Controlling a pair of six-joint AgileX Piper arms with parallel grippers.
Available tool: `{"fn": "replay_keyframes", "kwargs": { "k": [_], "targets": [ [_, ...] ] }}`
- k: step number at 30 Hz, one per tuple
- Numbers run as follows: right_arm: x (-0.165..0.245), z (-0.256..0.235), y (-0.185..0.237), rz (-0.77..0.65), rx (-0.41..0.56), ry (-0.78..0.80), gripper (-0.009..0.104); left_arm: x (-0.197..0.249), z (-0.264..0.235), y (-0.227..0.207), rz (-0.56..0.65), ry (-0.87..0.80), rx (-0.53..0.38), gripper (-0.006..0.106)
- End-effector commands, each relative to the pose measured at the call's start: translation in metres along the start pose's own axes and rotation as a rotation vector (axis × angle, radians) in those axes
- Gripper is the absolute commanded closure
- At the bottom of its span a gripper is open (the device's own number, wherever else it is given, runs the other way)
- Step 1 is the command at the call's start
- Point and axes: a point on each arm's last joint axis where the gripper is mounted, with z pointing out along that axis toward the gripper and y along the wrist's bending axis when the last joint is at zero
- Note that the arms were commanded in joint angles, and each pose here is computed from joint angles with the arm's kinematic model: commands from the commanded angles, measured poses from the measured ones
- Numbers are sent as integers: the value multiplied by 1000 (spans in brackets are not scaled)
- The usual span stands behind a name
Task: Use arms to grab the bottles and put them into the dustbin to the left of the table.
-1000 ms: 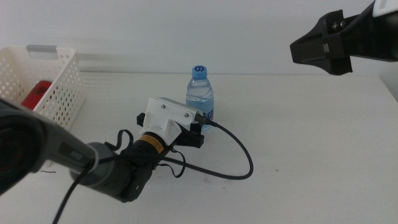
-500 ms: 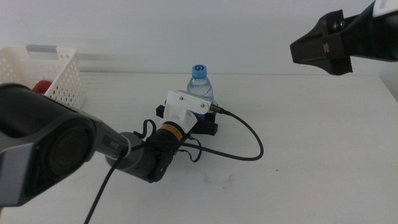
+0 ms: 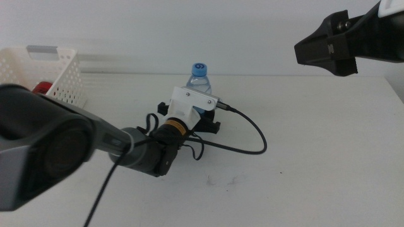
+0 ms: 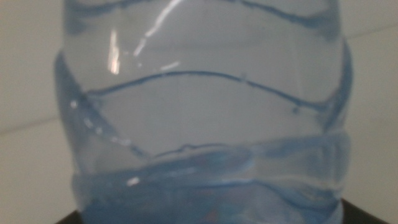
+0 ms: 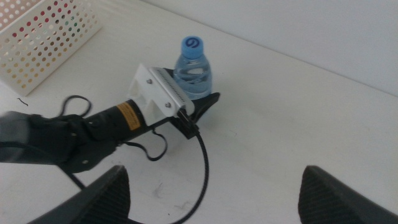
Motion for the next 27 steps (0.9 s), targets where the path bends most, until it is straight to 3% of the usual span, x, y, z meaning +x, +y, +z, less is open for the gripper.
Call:
{"fn": "replay_keyframes", "kwargs": {
  "k": [1, 3, 11, 19, 22, 27],
  "targets": [
    [0, -2, -2, -4, 11, -8, 8, -23, -12, 4, -25, -24, -26, 87],
    [0, -2, -2, -4, 11, -8, 8, -34, -24, 5, -23, 22, -22, 102],
    [0, -2, -2, -4, 11, -8, 8, -80, -75, 2, 0, 373, 39, 102],
    [0, -2, -2, -4, 11, -8, 8, -119, -110, 3, 3, 437, 98, 102],
    [0, -2, -2, -2, 11, -8, 8, -131, -124, 16, 41, 561, 115, 102],
    [0, -2, -2, -2, 11, -8, 8, -167, -149, 52, -15, 866, 131, 102]
  ]
}}
